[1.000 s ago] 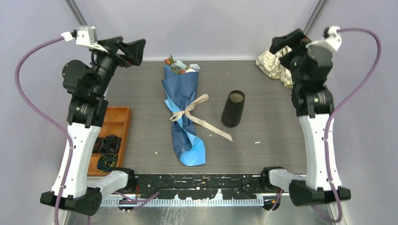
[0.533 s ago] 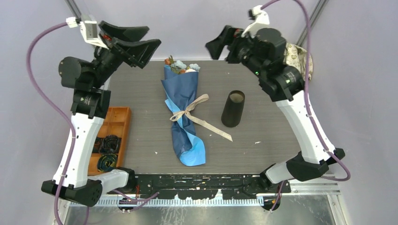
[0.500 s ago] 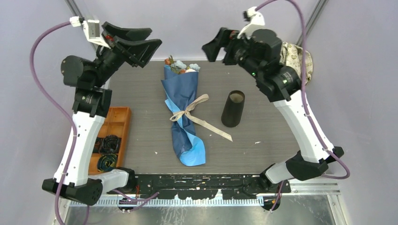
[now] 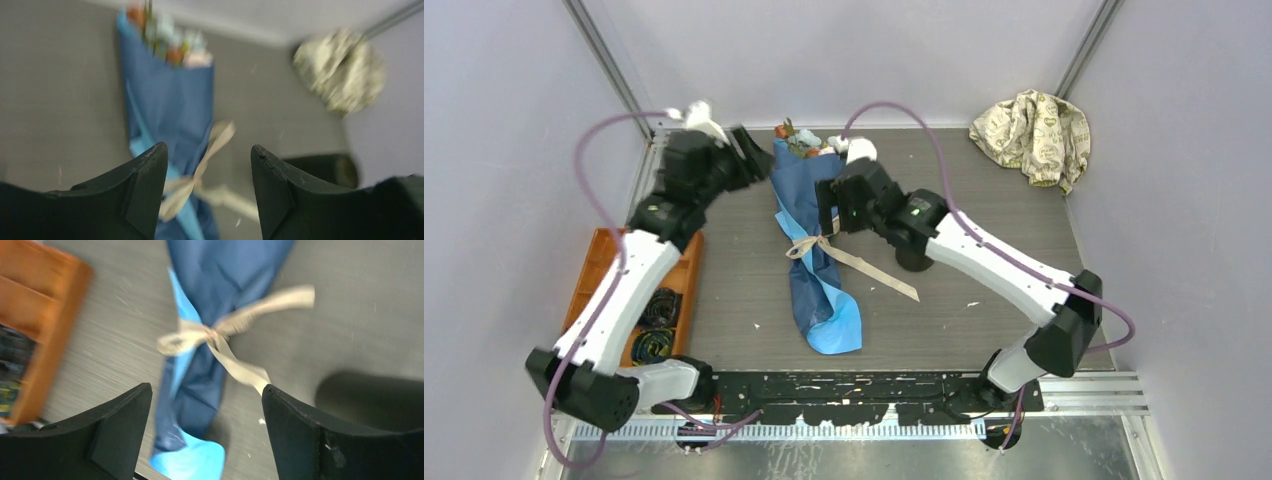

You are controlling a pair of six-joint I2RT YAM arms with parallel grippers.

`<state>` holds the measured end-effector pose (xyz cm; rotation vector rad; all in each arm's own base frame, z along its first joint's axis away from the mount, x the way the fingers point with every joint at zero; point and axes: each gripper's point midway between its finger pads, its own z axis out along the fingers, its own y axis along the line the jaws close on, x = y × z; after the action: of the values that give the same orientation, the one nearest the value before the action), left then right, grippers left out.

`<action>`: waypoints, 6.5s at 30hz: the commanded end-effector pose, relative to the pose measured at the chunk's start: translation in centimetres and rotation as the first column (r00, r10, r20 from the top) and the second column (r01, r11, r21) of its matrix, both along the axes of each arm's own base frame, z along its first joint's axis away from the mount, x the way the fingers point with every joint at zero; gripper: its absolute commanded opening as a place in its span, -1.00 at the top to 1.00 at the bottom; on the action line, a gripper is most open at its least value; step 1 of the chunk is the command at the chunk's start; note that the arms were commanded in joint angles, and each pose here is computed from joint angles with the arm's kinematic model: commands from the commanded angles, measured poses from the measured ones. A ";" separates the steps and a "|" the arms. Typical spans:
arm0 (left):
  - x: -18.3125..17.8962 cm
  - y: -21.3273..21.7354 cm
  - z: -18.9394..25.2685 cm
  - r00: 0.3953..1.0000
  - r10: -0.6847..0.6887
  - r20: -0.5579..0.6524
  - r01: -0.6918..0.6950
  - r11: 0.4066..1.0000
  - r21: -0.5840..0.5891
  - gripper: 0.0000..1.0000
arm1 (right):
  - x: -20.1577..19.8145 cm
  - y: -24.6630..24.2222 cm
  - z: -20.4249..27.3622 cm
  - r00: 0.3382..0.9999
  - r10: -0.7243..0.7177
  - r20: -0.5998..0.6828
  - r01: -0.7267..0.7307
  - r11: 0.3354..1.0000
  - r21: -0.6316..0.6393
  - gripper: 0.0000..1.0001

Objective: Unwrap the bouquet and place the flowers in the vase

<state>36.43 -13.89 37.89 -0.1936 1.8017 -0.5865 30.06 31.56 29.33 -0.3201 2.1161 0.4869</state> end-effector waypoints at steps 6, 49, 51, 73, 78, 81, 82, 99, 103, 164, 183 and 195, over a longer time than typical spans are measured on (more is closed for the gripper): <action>-4.4 -6.5 -18.8 0.942 -0.080 -0.327 0.126 0.985 0.122 -0.22 | -0.1 -2.2 -13.0 0.981 -0.138 -0.138 0.117 0.982 -0.152 -0.62; -14.4 -5.3 -37.9 0.750 -0.031 -0.661 0.207 0.960 0.190 0.12 | 3.0 -0.1 -24.8 0.962 -0.184 -0.204 0.126 0.954 -0.271 -0.31; -14.4 -5.3 -37.9 0.750 -0.030 -0.660 0.207 0.959 0.191 0.12 | 2.9 0.0 -25.0 0.961 -0.182 -0.206 0.122 0.955 -0.272 -0.24; -14.6 -5.0 -38.8 0.743 -0.016 -0.670 0.205 0.957 0.205 0.18 | 1.7 0.8 -28.7 0.936 -0.170 -0.309 0.098 0.967 -0.237 0.40; -14.6 -5.1 -39.0 0.737 -0.015 -0.676 0.208 0.956 0.206 0.20 | 1.8 0.4 -28.5 0.936 -0.185 -0.300 0.110 0.962 -0.248 0.85; -14.6 -5.0 -39.2 0.734 -0.011 -0.679 0.207 0.956 0.208 0.21 | 2.1 -0.2 -27.3 0.938 -0.207 -0.280 0.131 0.955 -0.266 0.90; -14.6 -5.1 -39.2 0.733 -0.013 -0.680 0.209 0.955 0.208 0.22 | 2.1 -0.3 -26.6 0.939 -0.210 -0.271 0.137 0.954 -0.266 0.90; -14.7 -5.6 -39.7 0.721 -0.020 -0.693 0.222 0.954 0.203 0.27 | 2.3 -2.9 -14.1 0.973 -0.208 -0.099 0.186 0.962 -0.199 0.79; -14.8 -5.5 -39.8 0.721 -0.016 -0.693 0.220 0.953 0.207 0.27 | 2.1 -2.8 -14.6 0.971 -0.210 -0.113 0.185 0.962 -0.199 0.79; -12.0 -8.5 -28.0 0.871 -0.035 -0.489 0.227 0.914 0.337 -0.29 | -1.7 -12.2 20.3 0.821 -0.311 0.478 0.178 0.936 0.305 0.95; -12.5 -14.2 -23.6 0.900 -0.049 -0.432 0.209 0.921 0.330 -0.27 | -1.3 -12.5 18.9 0.817 -0.311 0.486 0.201 0.943 0.264 0.87; -14.1 -14.9 -18.6 0.918 -0.189 -0.350 0.237 0.967 0.099 -0.44 | -0.9 -11.8 18.3 0.824 -0.300 0.481 0.194 0.946 0.259 0.85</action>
<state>21.35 -25.93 17.66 0.0304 2.3059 -0.4326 29.35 20.16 45.34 -0.0756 1.6091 0.3637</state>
